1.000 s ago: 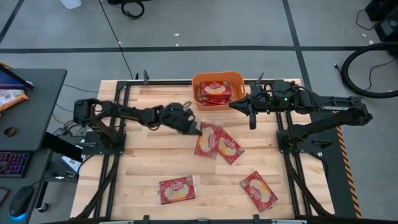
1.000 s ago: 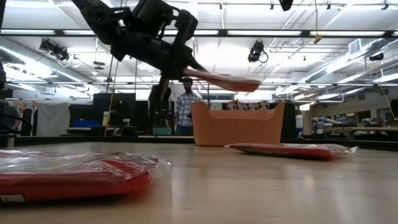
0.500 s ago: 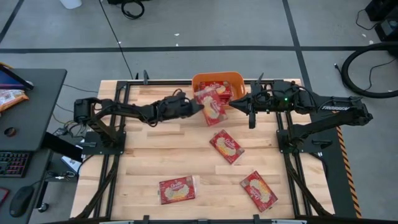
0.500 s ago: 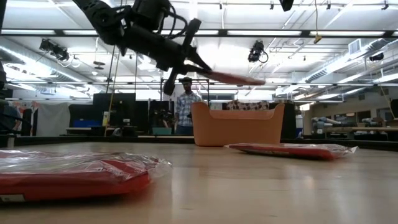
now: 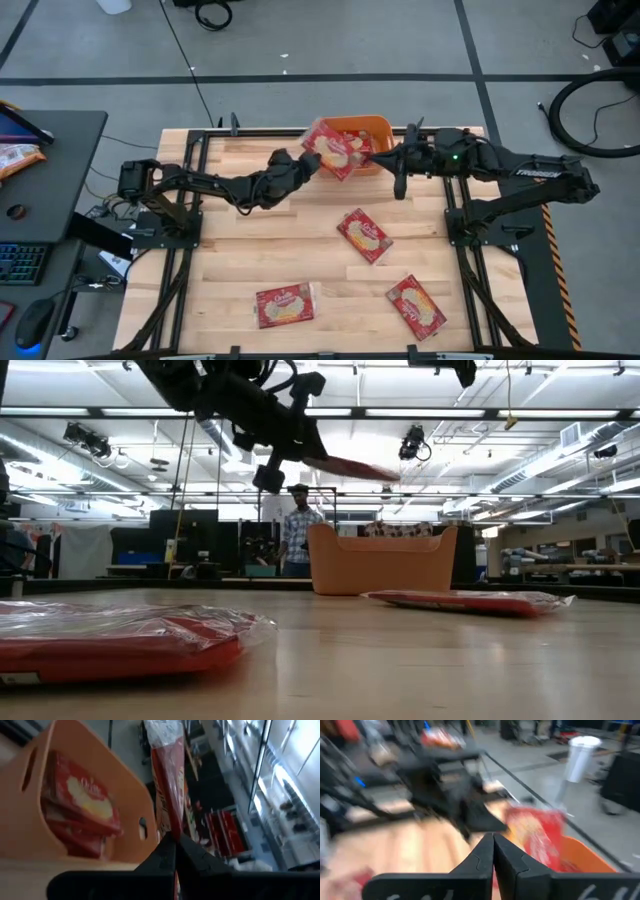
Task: Sort popcorn bags into baskets
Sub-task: Put the popcorn pack into the orange bin
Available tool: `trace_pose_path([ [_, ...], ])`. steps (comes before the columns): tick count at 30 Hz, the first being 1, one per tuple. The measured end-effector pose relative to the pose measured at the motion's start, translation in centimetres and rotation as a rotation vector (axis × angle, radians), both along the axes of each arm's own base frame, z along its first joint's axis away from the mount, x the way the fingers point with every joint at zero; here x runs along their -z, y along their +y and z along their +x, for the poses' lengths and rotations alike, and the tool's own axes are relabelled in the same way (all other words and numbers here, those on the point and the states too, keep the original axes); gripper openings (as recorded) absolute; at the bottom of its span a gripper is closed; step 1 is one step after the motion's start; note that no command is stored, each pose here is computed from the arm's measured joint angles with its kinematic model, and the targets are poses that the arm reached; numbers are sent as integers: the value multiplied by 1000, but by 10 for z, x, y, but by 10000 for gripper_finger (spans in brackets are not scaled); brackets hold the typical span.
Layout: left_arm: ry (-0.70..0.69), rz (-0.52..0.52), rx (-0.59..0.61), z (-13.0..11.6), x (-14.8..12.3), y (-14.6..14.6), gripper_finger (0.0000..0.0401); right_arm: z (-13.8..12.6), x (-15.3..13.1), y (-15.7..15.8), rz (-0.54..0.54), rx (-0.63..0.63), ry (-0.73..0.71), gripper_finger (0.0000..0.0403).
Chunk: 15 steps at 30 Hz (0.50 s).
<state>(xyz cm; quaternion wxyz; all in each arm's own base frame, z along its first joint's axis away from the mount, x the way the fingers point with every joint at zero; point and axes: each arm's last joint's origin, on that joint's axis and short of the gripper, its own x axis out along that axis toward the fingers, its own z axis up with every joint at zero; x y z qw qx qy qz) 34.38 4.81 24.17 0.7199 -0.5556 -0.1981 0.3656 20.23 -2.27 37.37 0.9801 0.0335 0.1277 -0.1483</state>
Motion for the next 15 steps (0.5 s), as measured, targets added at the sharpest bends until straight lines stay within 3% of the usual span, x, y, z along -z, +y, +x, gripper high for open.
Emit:
trace_pose_path([
  [8, -27, 55, -85, 6, -24, 3, 3, 23, 26, 3, -266, -1, 263, 99],
  [11, -1, 104, -125, 8, -34, 8, 3, 28, 28, -3, -113, 97, 208, 136],
  [15, 13, 139, -165, 9, -42, 10, 3, 28, 28, -19, 126, 122, 126, 167],
])
